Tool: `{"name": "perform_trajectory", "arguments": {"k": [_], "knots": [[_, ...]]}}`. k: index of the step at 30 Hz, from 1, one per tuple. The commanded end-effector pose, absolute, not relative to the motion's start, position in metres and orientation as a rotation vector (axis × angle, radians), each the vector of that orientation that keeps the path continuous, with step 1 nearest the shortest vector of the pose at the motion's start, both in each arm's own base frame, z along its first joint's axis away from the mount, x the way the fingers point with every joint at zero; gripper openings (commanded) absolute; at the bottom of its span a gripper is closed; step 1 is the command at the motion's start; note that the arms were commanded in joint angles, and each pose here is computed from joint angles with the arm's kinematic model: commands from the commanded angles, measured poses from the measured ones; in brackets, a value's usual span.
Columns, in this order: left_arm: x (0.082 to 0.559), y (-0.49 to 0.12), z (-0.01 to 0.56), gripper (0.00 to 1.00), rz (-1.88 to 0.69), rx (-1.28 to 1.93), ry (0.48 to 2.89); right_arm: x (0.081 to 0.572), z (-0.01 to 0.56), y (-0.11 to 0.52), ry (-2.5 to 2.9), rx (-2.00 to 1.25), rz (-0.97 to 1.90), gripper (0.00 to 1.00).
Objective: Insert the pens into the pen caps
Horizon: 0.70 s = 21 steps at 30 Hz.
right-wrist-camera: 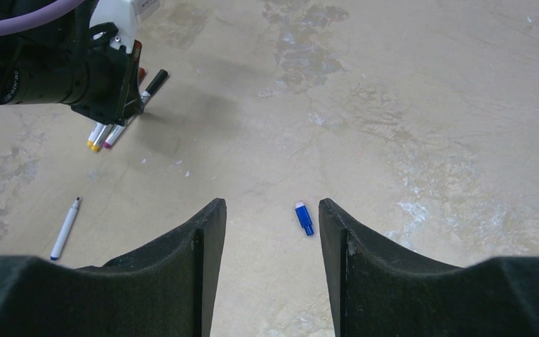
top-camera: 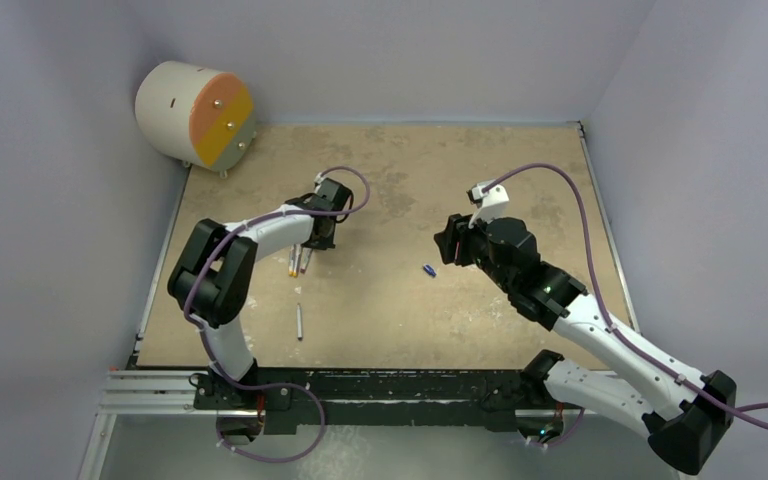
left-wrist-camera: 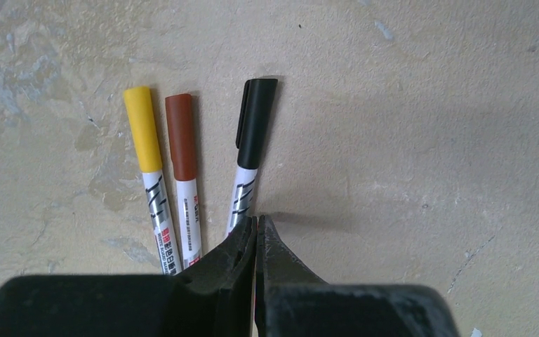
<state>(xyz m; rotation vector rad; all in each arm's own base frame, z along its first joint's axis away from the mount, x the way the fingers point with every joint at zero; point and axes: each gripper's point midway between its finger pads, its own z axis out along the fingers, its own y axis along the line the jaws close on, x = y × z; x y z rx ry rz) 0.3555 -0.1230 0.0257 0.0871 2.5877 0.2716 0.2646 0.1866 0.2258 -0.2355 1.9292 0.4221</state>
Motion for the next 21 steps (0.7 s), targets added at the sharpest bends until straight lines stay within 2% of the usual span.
{"name": "perform_trajectory", "arguments": {"k": [1,15,18,21], "knots": [[0.367,-0.119,0.047,0.0,0.262,0.033,2.513,0.268,0.232,0.191,1.896,-0.237,0.448,0.54],[0.394,-0.128,0.052,0.0,0.23,-0.003,2.484,0.265,0.228,0.187,1.907,-0.226,0.44,0.54],[0.399,-0.141,0.071,0.0,0.12,-0.008,2.431,0.265,0.229,0.191,1.904,-0.239,0.457,0.54],[0.4,-0.165,0.124,0.0,-0.126,-0.017,2.273,0.265,0.231,0.205,1.887,-0.297,0.511,0.54]]}}
